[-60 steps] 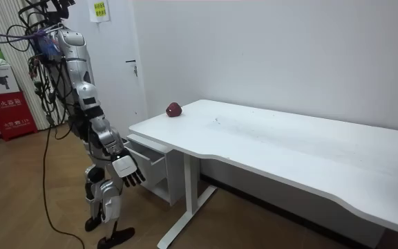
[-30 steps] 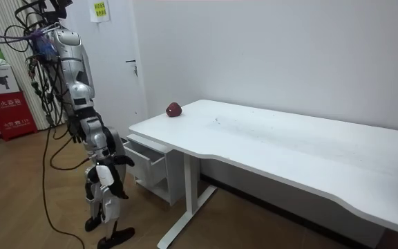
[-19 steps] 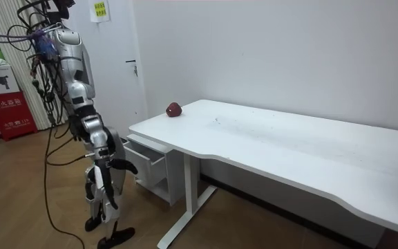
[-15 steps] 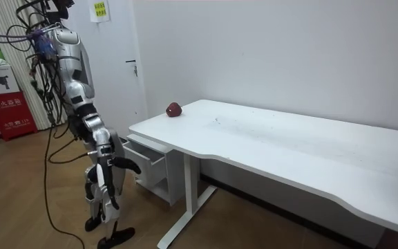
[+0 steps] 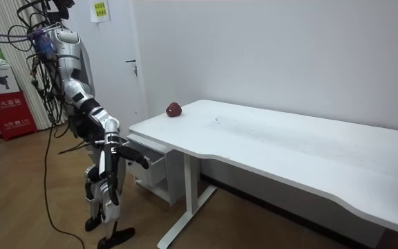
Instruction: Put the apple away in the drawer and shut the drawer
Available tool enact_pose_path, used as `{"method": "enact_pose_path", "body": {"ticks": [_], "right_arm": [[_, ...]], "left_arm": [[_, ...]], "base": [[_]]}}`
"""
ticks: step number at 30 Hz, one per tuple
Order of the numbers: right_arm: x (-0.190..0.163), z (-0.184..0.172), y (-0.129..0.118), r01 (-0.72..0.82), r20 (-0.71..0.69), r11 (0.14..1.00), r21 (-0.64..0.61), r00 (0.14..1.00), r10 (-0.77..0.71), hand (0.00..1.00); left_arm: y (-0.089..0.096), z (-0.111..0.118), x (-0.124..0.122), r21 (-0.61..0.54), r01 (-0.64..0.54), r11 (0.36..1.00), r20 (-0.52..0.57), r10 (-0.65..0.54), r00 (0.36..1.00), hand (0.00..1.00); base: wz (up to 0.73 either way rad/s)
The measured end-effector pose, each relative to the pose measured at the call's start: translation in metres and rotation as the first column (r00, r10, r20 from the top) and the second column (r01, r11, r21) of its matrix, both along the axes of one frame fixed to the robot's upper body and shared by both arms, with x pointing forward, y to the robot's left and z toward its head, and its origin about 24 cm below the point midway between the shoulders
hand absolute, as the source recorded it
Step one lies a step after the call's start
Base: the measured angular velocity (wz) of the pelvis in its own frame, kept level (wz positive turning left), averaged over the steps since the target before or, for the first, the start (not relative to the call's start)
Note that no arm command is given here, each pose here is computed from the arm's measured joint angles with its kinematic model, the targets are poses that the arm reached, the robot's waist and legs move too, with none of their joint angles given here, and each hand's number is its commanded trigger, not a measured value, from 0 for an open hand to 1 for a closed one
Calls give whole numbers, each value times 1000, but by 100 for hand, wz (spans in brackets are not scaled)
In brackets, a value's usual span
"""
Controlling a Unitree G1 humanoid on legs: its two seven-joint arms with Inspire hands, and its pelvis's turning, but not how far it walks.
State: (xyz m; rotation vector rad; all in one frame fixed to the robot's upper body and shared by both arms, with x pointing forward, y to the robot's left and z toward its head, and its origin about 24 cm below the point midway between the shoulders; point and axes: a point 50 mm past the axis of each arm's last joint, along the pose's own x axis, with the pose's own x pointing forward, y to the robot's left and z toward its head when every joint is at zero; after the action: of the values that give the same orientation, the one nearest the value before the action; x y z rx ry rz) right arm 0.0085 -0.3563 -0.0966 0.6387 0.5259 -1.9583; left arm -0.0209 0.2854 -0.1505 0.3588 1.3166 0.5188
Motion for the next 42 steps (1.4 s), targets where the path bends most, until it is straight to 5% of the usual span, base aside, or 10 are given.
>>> {"method": "enact_pose_path", "body": {"ticks": [11,21,42], "right_arm": [[49,61,-27,-203,-173,898,-389,974,145,0],[68,88,-25,-216,-188,818,-533,973,134,0],[134,150,15,-480,-273,360,-800,825,494,0]], "left_arm": [[-1,0,8,-6,23,1000,31,-22,999,0],[-3,0,18,-13,74,997,58,-73,996,0],[-14,-4,22,-74,169,983,56,-165,985,0]], "base": [[-3],[-5],[0]]}}
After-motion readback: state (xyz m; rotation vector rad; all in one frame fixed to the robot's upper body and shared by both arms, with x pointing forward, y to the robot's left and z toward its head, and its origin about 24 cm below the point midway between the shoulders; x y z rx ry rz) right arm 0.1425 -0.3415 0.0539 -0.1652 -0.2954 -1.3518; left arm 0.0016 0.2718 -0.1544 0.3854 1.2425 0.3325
